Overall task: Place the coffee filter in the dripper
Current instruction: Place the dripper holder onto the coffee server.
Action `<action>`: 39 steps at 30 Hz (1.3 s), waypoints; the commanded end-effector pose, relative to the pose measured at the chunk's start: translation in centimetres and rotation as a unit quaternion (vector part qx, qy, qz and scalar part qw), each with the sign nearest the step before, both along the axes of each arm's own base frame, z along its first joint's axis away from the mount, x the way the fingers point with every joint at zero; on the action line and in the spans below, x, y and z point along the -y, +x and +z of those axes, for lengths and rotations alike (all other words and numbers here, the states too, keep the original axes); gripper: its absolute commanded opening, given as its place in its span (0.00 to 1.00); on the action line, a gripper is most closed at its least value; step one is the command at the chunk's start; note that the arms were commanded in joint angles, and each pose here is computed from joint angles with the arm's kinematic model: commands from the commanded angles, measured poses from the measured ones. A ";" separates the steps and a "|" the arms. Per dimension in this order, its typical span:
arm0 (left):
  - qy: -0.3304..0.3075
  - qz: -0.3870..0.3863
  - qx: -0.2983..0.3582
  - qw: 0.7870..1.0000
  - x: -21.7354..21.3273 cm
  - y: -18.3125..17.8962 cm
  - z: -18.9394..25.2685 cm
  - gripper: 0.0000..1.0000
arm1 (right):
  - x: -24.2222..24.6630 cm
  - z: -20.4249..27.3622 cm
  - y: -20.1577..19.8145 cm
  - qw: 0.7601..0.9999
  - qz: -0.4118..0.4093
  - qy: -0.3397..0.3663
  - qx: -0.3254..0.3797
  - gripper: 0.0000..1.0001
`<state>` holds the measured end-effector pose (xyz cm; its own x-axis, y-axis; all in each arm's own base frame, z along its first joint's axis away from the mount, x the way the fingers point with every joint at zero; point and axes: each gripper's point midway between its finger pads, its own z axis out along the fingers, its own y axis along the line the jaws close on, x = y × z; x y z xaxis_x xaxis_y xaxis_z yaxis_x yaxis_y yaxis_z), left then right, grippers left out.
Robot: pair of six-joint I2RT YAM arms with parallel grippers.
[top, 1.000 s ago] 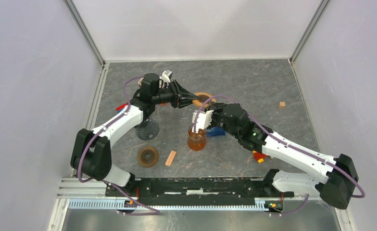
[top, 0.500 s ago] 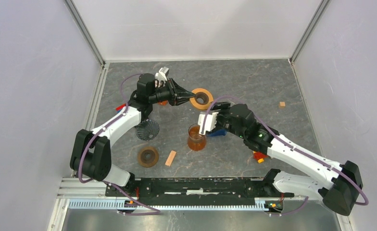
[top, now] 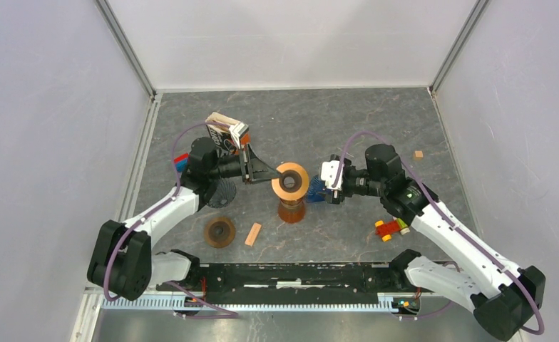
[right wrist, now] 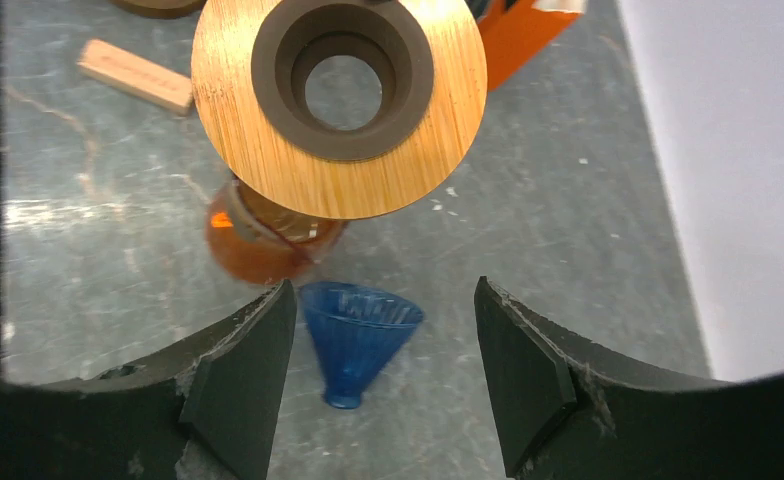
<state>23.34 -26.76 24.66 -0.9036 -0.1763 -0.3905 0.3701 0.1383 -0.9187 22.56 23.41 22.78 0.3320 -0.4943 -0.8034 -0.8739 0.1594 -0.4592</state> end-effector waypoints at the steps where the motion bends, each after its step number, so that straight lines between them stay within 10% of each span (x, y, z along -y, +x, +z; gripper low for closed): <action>1: -0.019 -0.025 0.073 0.997 -0.2 -1.8 0.5 0.02 | -0.9 -1.2 -2.7 0.996 0.054 0.014 -0.069 0.73; 12: -0.006 -0.012 0.071 0.997 0.3 -1.0 -1.6 0.02 | -2.3 -4.1 -2.6 0.989 0.065 0.026 -0.131 0.86; 39: 0.060 0.006 0.034 0.998 0.3 0.3 -7.3 0.02 | -3.9 -5.0 0.2 0.986 0.023 0.042 -0.160 0.81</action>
